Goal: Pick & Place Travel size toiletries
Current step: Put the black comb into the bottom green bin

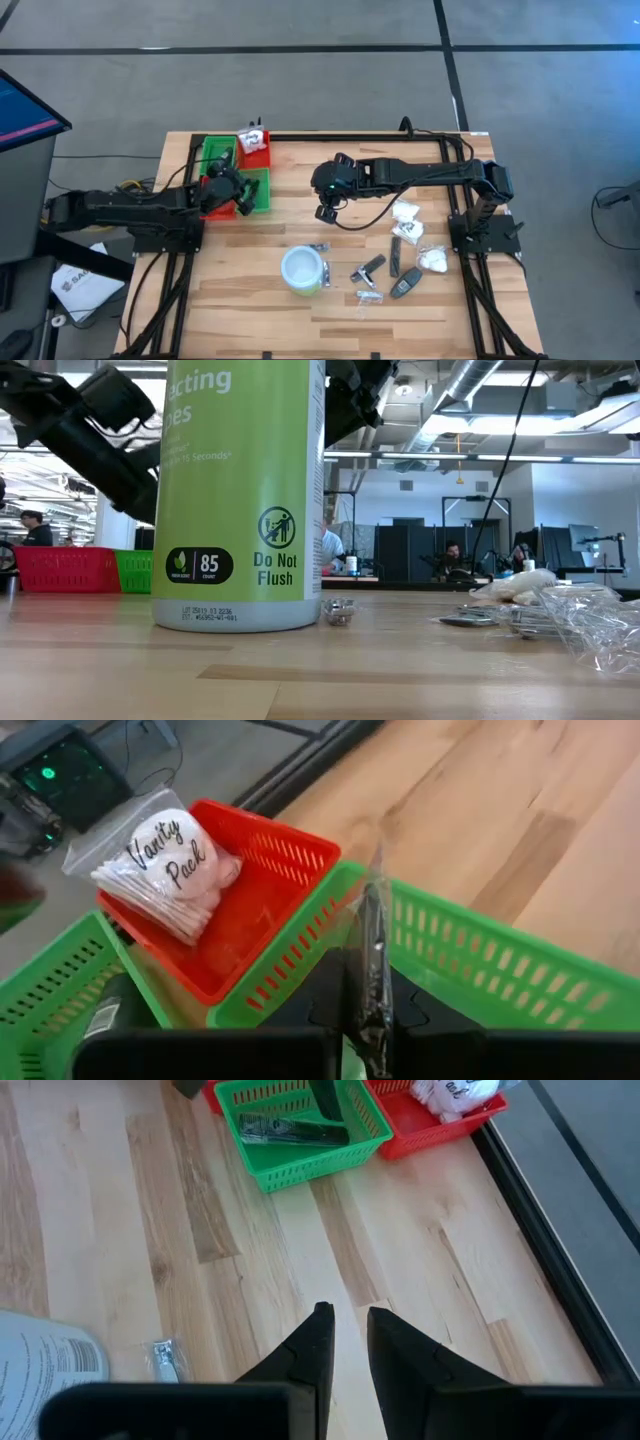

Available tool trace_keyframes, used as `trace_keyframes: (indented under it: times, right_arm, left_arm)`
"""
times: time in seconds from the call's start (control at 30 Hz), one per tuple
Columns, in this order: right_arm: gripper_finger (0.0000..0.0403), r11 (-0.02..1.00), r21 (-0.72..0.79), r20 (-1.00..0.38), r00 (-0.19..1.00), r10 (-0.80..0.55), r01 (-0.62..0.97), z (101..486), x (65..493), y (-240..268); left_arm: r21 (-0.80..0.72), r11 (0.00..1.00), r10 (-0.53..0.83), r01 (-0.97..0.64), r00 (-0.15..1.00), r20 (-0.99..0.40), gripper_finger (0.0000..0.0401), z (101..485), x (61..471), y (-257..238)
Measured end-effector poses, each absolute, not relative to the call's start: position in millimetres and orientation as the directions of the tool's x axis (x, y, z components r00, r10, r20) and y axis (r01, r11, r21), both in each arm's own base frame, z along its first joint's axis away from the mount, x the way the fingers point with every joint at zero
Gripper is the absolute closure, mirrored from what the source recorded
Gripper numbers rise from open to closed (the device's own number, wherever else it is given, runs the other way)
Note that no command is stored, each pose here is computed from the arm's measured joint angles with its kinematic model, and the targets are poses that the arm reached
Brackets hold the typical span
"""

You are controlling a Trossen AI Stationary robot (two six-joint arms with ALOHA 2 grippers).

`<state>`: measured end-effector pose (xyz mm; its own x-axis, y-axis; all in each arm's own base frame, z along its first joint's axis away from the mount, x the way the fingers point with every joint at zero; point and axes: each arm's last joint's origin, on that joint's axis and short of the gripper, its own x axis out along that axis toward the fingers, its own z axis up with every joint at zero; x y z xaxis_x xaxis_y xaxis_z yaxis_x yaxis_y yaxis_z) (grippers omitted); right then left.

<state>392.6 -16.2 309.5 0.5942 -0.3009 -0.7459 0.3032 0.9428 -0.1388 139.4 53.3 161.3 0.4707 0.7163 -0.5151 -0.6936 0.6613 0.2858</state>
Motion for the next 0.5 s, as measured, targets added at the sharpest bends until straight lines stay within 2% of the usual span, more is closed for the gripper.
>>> trace_keyframes:
  times: [0.5]
  right_arm:
    - [0.0347, 0.945, -0.148, -0.746, 0.594, -0.301, 0.293, 309.4, 392.5, -16.3]
  left_arm:
    - [0.387, 0.682, 0.722, -0.62, 0.485, -0.494, 0.0376, 159.9, 147.7, 55.9]
